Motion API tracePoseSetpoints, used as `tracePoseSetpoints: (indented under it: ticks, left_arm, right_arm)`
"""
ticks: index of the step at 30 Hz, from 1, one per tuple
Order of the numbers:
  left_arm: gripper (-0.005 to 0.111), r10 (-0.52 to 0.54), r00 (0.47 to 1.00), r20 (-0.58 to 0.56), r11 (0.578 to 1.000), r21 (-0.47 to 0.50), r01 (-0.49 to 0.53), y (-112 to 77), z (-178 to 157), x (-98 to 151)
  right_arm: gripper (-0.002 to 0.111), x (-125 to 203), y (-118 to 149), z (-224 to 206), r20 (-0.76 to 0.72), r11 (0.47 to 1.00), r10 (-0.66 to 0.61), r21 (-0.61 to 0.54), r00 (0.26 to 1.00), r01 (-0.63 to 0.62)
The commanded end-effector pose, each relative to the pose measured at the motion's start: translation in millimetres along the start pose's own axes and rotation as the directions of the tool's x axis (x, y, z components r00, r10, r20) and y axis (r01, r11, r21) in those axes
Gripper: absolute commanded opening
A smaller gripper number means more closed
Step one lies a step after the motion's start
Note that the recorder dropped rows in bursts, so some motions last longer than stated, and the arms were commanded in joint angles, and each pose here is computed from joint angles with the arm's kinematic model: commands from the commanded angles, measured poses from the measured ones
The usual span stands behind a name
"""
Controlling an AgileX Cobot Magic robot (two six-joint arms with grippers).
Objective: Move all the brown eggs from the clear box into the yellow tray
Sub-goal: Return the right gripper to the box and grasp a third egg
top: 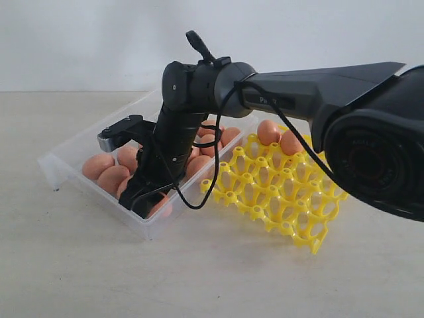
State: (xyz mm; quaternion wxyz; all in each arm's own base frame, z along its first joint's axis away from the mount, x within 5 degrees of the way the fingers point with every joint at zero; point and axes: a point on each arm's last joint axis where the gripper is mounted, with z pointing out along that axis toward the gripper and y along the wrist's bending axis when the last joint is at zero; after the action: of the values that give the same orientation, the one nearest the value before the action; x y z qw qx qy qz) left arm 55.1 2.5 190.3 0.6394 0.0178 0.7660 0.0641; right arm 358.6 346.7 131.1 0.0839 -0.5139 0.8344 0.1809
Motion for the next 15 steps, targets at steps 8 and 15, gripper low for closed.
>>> tracePoseSetpoints:
  ticks: [8,15]
  left_arm:
    - [-0.004,-0.013,1.000,0.008,1.000,-0.001,0.013,0.0,0,0]
    - [-0.004,-0.013,1.000,0.006,1.000,0.000,0.013,0.0,0,0]
  right_arm:
    - [0.000,-7,3,-35,0.045,0.992,0.073,0.096,0.996,-0.077]
    - [0.000,-20,4,-77,0.190,0.968,0.087,0.218,0.978,-0.128]
